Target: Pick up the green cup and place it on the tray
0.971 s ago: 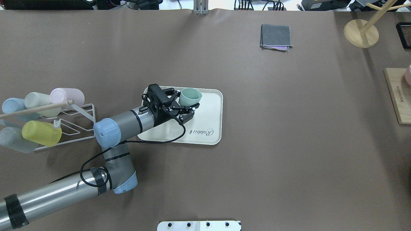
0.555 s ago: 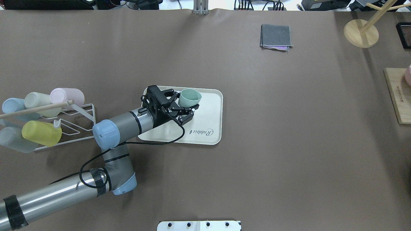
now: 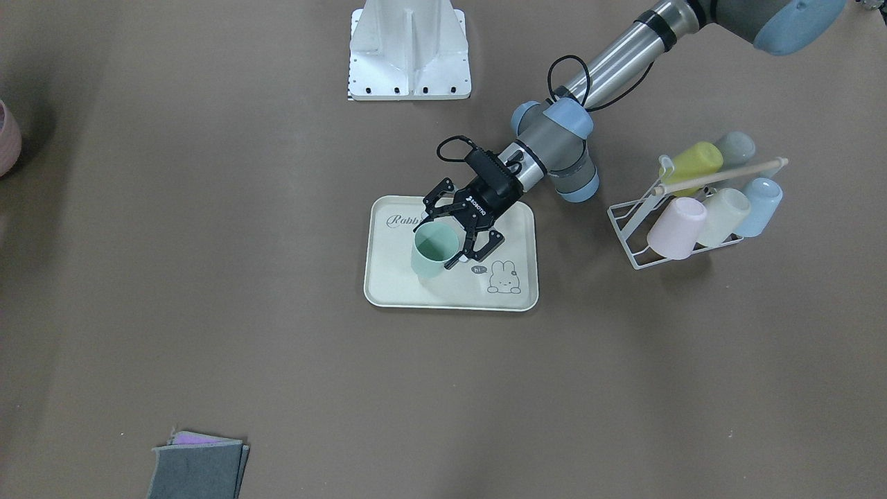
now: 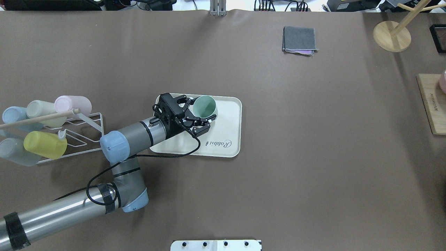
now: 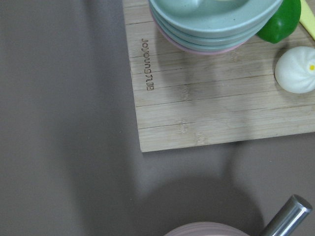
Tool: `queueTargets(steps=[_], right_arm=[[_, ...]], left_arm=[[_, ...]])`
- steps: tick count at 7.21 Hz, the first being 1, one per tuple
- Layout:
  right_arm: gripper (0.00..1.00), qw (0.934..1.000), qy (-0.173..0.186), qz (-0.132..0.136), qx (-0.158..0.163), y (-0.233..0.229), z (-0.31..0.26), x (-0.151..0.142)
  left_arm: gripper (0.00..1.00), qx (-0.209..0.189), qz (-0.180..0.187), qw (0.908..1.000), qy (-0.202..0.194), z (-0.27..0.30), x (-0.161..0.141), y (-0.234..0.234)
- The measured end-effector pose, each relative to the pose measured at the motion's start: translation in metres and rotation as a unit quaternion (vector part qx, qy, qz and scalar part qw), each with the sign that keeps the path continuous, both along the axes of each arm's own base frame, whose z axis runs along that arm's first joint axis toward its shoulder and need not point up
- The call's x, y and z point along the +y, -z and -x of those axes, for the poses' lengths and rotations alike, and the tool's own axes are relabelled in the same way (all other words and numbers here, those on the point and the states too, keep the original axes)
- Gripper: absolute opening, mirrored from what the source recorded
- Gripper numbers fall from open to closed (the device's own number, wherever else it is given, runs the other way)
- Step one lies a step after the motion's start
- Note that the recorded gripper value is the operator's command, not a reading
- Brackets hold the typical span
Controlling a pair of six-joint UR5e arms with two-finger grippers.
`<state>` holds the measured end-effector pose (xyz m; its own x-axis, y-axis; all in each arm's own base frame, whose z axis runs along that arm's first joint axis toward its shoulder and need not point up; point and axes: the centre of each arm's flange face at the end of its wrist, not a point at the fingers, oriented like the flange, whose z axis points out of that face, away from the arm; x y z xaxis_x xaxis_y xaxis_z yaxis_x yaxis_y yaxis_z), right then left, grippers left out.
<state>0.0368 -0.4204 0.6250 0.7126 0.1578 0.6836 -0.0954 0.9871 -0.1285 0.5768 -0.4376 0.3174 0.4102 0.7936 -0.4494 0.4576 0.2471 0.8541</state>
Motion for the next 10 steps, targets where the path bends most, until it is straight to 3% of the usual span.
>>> queueTargets(steps=[3,6,8,10], right_arm=[[1.00,1.0000,0.000,0.001,0.000,-0.0025,0.0001,-0.0004],[1.00,1.0000,0.001,0.000,0.000,-0.0021,0.0001,-0.0011],[1.00,1.0000,0.001,-0.002,-0.001,-0.0010,0.0002,-0.0024],[1.00,1.0000,0.001,-0.003,-0.001,-0.0002,0.0003,-0.0032]], left_arm=[[0.86,-0.002,0.000,1.0000,0.001,0.0001,-0.0004,-0.0013],[0.77,-0.004,0.001,1.0000,0.000,-0.0006,0.0002,-0.0032],[0.97,-0.007,-0.001,1.0000,0.001,-0.0004,0.0004,-0.0052],[0.98,-0.011,-0.009,0.9999,0.003,0.0006,0.0003,-0.0046]])
